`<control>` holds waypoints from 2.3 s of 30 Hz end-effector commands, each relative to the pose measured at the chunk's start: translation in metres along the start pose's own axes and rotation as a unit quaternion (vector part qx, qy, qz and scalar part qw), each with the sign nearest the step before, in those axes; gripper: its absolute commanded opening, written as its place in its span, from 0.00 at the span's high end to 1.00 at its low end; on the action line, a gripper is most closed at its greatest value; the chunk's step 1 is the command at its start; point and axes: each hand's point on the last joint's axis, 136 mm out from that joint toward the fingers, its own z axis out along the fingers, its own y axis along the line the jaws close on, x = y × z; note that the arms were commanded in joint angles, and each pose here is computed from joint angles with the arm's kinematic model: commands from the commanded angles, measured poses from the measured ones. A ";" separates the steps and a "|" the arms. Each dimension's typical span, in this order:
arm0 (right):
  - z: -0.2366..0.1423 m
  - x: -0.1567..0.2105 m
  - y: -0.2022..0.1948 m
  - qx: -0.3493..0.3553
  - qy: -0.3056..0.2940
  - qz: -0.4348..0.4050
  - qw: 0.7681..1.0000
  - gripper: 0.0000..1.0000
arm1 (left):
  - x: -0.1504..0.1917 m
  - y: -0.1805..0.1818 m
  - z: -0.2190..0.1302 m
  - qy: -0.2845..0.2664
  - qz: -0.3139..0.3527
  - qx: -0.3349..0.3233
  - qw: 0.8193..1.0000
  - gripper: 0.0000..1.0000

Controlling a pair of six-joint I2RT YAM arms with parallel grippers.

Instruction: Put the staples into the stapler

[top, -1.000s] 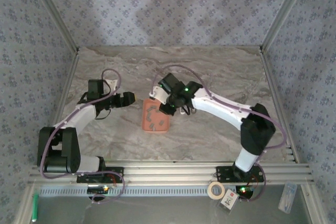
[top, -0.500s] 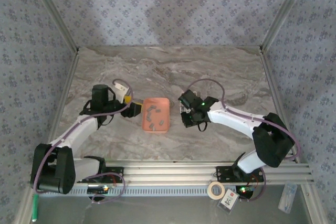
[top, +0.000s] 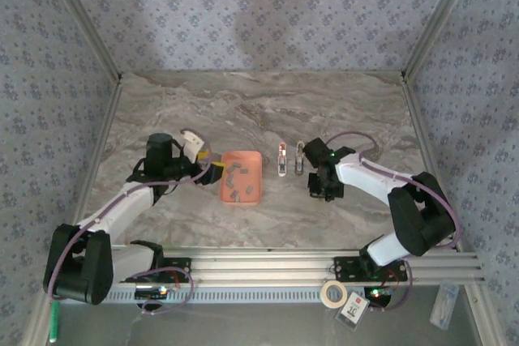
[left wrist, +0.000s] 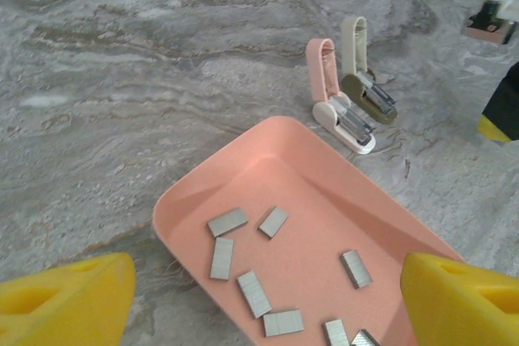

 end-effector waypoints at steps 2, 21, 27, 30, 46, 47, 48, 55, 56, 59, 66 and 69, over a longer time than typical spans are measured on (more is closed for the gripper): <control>0.007 0.012 -0.019 0.041 0.027 0.019 0.999 0.80 | -0.010 -0.020 0.001 -0.020 0.048 0.032 0.998 0.16; -0.031 0.007 -0.016 0.047 0.087 -0.044 0.994 0.56 | -0.009 -0.024 0.003 -0.019 0.058 0.033 0.998 0.16; -0.016 0.015 -0.020 0.066 0.134 -0.082 0.985 0.58 | -0.010 -0.025 0.003 -0.019 0.060 0.033 0.997 0.16; -0.009 0.014 -0.015 0.055 0.143 -0.086 0.985 0.63 | -0.009 -0.024 0.003 -0.019 0.059 0.032 0.998 0.16; 0.009 0.010 -0.013 0.054 0.148 -0.093 0.983 0.64 | -0.009 -0.025 0.002 -0.020 0.060 0.032 0.997 0.15; 0.010 0.009 -0.013 0.053 0.146 -0.093 0.984 0.65 | -0.010 -0.025 0.002 -0.020 0.061 0.032 0.997 0.15; 0.011 0.009 -0.013 0.052 0.146 -0.092 0.984 0.65 | -0.009 -0.025 0.002 -0.020 0.061 0.033 0.997 0.15; 0.017 0.012 -0.014 0.052 0.153 -0.089 0.983 0.67 | -0.009 -0.025 0.002 -0.020 0.061 0.032 0.997 0.15; 0.018 0.012 -0.014 0.053 0.153 -0.090 0.983 0.67 | -0.009 -0.025 0.003 -0.019 0.060 0.033 0.997 0.15; 0.020 0.013 -0.016 0.055 0.154 -0.090 0.982 0.68 | -0.009 -0.025 0.002 -0.020 0.061 0.033 0.997 0.16; 0.023 0.015 -0.019 0.060 0.159 -0.087 0.982 0.71 | -0.009 -0.025 0.002 -0.019 0.060 0.033 0.997 0.15; 0.025 0.017 -0.021 0.063 0.162 -0.087 0.981 0.73 | -0.009 -0.025 0.003 -0.019 0.060 0.032 0.997 0.15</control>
